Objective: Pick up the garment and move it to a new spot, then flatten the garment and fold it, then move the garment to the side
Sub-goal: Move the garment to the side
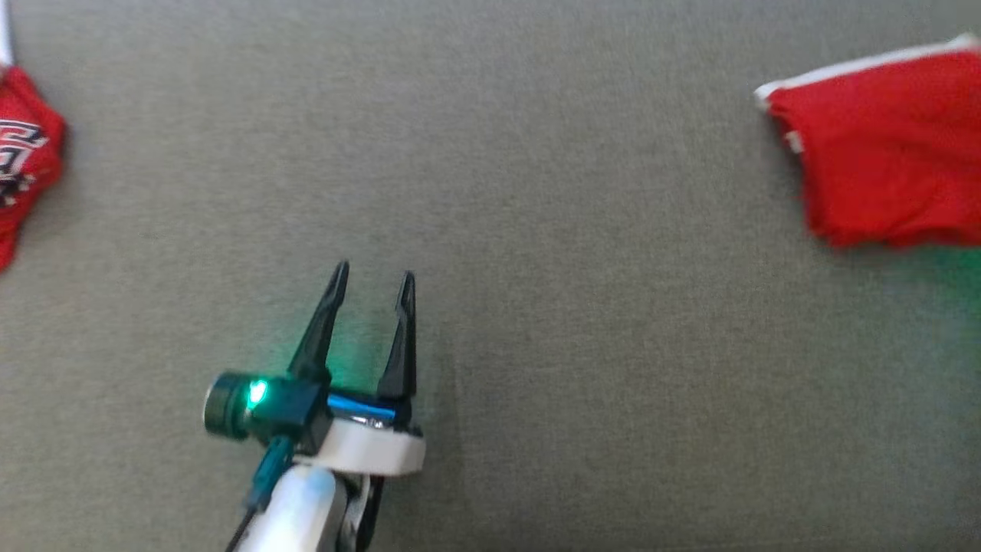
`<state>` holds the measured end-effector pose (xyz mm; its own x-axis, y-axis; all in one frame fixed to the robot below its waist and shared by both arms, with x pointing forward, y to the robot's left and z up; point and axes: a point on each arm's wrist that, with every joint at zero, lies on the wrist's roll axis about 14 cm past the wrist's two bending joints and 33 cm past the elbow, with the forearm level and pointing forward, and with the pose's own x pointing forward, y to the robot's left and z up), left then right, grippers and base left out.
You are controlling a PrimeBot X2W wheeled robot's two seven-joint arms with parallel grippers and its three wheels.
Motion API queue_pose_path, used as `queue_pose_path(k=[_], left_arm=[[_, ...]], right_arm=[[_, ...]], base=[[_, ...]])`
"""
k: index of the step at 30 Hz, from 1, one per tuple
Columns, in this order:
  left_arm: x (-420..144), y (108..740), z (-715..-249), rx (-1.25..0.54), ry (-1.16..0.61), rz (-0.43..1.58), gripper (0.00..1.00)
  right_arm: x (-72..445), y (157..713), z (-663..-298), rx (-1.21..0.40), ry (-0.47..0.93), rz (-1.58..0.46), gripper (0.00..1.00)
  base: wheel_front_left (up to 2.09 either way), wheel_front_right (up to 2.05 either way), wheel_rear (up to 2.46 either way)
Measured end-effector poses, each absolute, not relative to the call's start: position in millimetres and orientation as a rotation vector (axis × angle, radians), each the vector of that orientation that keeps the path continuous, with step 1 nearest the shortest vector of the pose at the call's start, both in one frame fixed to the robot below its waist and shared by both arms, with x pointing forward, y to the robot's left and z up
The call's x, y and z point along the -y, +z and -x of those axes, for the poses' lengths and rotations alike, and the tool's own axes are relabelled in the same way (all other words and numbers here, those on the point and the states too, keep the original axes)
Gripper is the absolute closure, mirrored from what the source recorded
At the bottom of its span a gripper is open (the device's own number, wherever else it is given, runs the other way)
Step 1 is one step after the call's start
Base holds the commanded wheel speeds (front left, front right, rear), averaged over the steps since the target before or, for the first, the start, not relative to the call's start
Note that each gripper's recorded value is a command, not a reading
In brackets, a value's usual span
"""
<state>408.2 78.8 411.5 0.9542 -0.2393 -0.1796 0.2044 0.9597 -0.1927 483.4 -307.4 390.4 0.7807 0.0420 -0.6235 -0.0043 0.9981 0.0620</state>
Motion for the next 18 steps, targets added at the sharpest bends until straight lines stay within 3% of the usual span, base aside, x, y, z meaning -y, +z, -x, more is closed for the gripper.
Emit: queue_pose_path(k=[5,13,14,15,18], left_arm=[[-59,404,-435,-0.184,-0.313,0.135,0.0],[-40,389,-450,-0.193,-0.379,0.136,0.0],[-40,389,-451,-0.19,-0.379,0.137,0.0],[-41,392,-451,-0.184,-0.375,0.138,0.0],[-44,400,-450,-0.171,-0.366,0.139,0.0]], right_arm=[[353,404,-505,-0.628,-0.078,0.007,1.0],[395,399,-509,-0.629,-0.183,0.08,1.0],[398,401,-510,-0.625,-0.188,0.096,0.83],[404,406,-512,-0.613,-0.203,0.127,0.0],[413,415,-509,-0.616,-0.226,0.196,0.0]], base=[[0.0,0.0,0.0],[0.0,0.0,0.0],[0.0,0.0,0.0],[0.0,0.0,0.0],[0.0,0.0,0.0]])
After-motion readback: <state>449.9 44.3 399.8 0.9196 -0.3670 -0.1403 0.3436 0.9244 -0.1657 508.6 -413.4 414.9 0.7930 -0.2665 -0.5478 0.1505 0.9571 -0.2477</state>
